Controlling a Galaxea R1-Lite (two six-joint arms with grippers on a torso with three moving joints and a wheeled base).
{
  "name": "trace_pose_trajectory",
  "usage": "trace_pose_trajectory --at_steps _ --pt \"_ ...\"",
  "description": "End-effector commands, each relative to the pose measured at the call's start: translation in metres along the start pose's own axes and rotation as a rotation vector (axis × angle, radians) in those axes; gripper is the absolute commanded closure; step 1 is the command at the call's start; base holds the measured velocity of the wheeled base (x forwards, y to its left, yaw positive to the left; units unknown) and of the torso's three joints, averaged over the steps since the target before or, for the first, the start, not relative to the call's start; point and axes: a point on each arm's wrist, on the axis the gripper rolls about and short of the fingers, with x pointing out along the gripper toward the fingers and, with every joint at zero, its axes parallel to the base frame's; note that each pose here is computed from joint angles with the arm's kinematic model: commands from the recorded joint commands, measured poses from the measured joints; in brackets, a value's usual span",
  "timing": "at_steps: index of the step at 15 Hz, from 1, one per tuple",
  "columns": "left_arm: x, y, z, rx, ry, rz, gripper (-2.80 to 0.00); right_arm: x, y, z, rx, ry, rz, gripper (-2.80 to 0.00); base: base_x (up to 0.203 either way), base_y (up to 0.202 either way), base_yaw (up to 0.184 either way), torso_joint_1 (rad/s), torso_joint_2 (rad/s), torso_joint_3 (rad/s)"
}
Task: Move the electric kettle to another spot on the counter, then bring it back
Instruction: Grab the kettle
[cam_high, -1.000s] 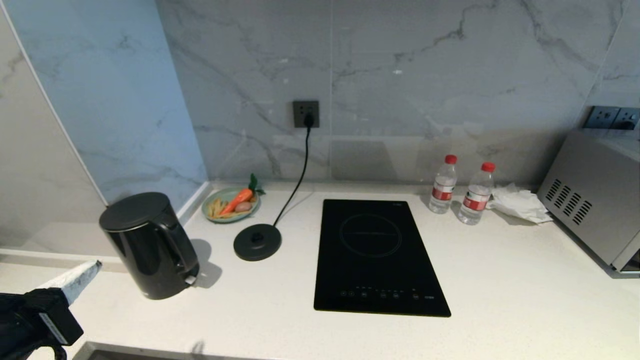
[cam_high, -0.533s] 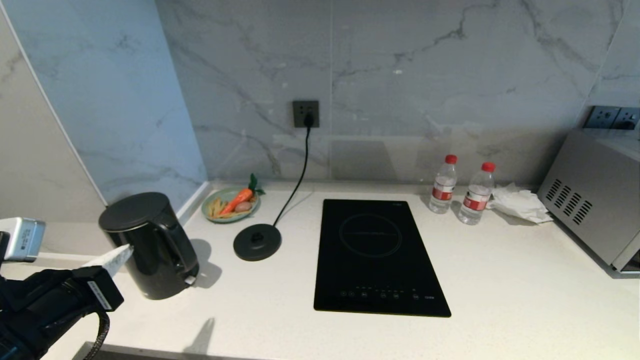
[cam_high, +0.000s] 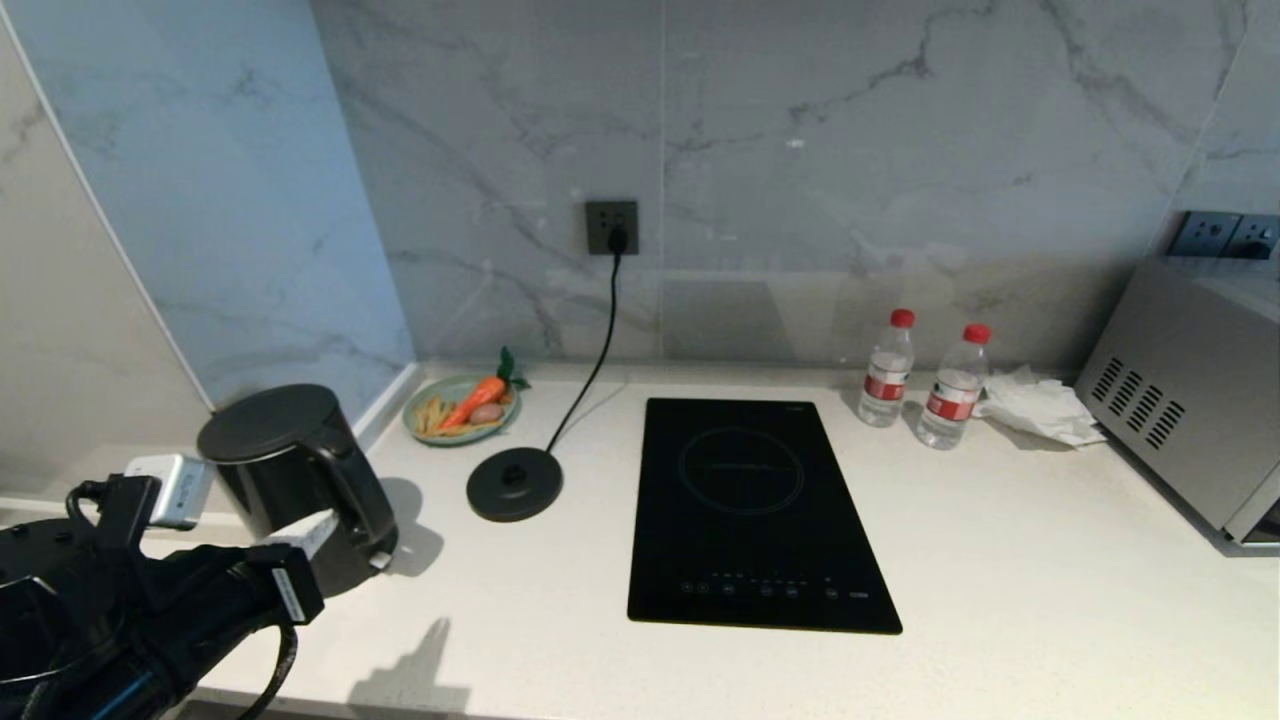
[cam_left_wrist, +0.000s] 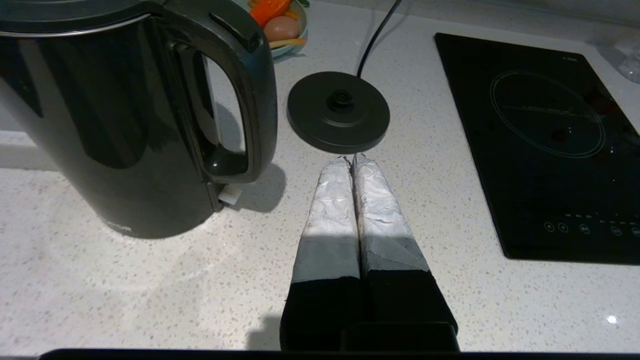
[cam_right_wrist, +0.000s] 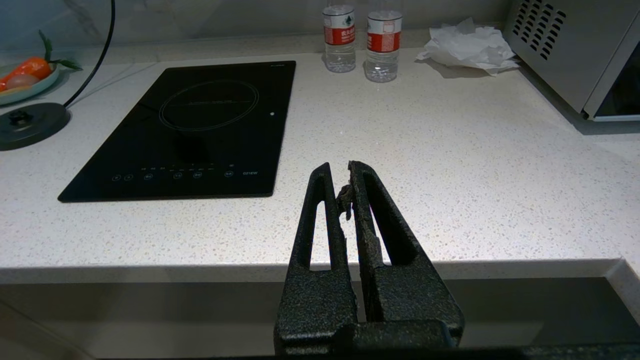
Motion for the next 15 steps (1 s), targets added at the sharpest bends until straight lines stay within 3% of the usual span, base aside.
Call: trace_pose_trajectory --at_steps 1,3,4,15 --pt "0.0166 0.0026 -0.0168 -0.001 0.033 0.006 0.0 0.0 0.0 -0.0001 0.0 0.0 0.0 0.0 0.0 0.0 0.0 0.0 0.0 0.0" --pt "0.0191 0.0038 -0.0191 -0.004 0.023 0.008 0.0 0.0 0.0 -0.0001 0.0 0.0 0.0 0.0 0.0 0.0 0.0 0.0 0.0 0.0" --pt "0.0168 0.0036 -0.018 -0.005 0.017 0.007 -2.8 0.0 0.0 0.0001 0.0 -0.001 0.0 0.0 0.0 0.0 0.0 0.0 0.0 0.0" --pt "0.025 0.0082 -0.0249 -0.01 0.055 0.025 -2.8 0.0 0.0 -0.0001 0.0 0.0 0.0 0.0 0.0 0.0 0.0 0.0 0.0 0.0"
